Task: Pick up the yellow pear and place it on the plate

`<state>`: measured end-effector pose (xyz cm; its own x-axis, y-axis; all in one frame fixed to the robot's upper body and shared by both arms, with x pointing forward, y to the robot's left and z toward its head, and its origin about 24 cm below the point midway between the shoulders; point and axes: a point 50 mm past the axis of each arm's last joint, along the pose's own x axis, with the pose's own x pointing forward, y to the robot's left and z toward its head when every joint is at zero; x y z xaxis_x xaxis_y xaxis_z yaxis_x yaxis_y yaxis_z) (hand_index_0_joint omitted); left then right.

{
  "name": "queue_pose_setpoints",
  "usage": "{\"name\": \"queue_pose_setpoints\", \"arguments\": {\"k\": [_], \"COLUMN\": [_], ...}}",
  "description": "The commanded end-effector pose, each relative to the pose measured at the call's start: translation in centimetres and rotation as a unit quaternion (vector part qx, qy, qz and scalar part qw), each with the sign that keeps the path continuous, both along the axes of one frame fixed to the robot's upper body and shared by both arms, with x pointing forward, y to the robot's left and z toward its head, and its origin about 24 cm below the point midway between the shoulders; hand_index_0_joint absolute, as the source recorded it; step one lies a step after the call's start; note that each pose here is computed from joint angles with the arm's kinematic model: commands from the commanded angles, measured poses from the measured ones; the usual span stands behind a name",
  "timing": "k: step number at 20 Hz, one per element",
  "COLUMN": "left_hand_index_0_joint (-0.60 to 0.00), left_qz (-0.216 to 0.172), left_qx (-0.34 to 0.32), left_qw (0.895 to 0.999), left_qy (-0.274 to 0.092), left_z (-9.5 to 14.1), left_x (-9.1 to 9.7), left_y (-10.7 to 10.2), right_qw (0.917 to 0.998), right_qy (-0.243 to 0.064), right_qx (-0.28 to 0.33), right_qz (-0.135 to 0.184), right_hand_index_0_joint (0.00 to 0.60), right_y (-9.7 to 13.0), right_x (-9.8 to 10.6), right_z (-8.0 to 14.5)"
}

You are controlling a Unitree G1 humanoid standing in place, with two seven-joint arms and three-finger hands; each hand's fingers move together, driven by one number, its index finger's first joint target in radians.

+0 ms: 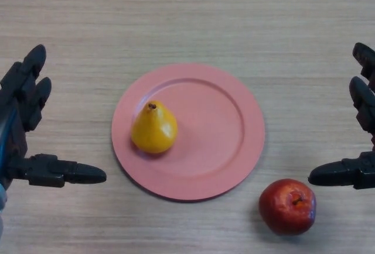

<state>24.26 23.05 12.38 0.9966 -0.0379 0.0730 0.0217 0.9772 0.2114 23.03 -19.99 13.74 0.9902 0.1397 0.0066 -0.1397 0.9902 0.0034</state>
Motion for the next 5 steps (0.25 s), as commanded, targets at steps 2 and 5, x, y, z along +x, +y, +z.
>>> {"name": "queue_pose_setpoints", "arguments": {"k": [2,5], "left_hand_index_0_joint": [0.0,0.0], "left_qz": [-0.003,0.001], "left_qx": [0.03,0.037], "left_qw": [0.993,0.992], "left_qy": [-0.112,-0.117], "left_z": [3.68,3.77], "left_x": [-0.62,-0.69], "left_y": [0.69,0.95], "right_qw": [0.9924,0.9927], "right_qy": [-0.123,-0.12], "right_qx": [-0.012,-0.011], "right_qz": [0.0,0.004], "right_hand_index_0_joint": [0.0,0.0], "right_y": [-0.25,-0.01], "right_x": [-0.53,-0.46], "right_z": [3.58,3.57]}}
